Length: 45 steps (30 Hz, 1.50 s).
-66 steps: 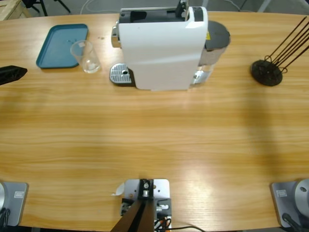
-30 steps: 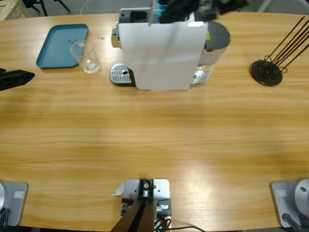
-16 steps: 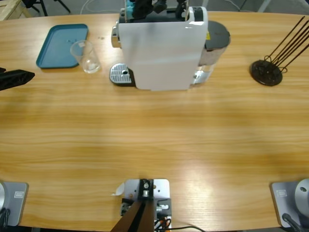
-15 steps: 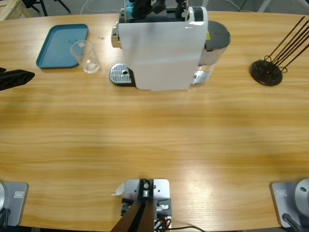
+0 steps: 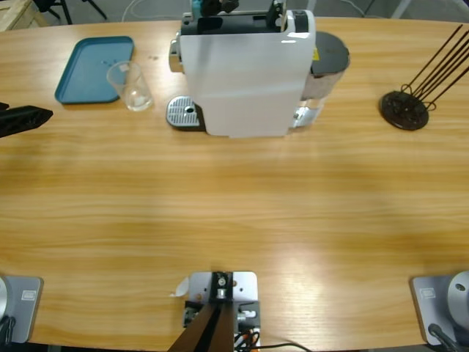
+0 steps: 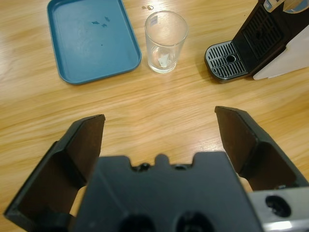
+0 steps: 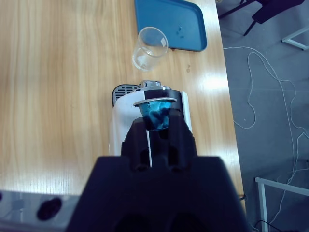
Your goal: Pour coffee
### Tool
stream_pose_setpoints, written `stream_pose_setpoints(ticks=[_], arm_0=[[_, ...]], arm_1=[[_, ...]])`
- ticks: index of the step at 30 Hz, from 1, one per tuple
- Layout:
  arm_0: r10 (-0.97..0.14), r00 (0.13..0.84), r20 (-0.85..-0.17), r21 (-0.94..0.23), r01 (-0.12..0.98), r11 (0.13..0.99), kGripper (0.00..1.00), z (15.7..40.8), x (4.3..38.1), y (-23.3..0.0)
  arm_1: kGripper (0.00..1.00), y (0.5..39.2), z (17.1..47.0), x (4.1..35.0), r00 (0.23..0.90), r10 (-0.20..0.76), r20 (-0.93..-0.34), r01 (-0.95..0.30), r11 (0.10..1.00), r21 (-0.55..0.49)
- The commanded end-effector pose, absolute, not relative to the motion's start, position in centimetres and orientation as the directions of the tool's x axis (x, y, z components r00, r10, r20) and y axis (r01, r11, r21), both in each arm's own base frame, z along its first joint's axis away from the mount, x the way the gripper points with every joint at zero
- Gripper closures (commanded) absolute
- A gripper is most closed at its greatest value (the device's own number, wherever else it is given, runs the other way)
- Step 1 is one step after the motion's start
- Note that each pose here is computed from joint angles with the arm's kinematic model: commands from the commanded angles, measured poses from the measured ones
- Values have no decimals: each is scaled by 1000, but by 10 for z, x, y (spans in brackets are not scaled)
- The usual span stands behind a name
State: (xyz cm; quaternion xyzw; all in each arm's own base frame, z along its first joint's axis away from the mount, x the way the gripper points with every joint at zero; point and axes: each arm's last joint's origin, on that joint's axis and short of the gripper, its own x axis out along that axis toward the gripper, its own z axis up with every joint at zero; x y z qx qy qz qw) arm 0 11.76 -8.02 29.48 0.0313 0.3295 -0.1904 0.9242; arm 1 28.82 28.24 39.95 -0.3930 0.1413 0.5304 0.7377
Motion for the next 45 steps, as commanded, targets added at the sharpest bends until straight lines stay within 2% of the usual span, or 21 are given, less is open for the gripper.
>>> stream_pose_setpoints(ticks=[1,13,36,37,38,39,40,43,45], arm_0=[[-309,684,-660,-51,370,928,0,281,120,-81],[-309,684,-661,-50,370,927,0,281,120,-81],[-309,687,-658,-49,371,928,0,281,120,-81],[-310,687,-657,-50,371,927,0,281,120,-81],[-310,687,-657,-50,371,927,0,281,120,-81],[-310,687,-657,-50,371,927,0,281,120,-81],[-310,687,-657,-50,371,928,0,281,120,-81],[-310,687,-657,-50,371,927,0,281,120,-81],[-310,687,-657,-50,371,927,0,281,120,-81]], arm_1=[[1000,293,373,304,386,622,-681,-905,113,-409],[1000,289,366,314,408,595,-693,-901,138,-411],[1000,294,355,322,392,579,-715,-911,134,-391],[968,294,355,322,384,574,-724,-915,133,-380],[736,294,355,322,373,565,-736,-921,131,-367],[601,295,355,322,366,559,-744,-925,127,-359],[509,296,355,321,362,558,-746,-926,125,-356],[275,297,357,320,361,562,-744,-928,135,-349],[178,299,359,320,363,566,-740,-927,141,-347]])
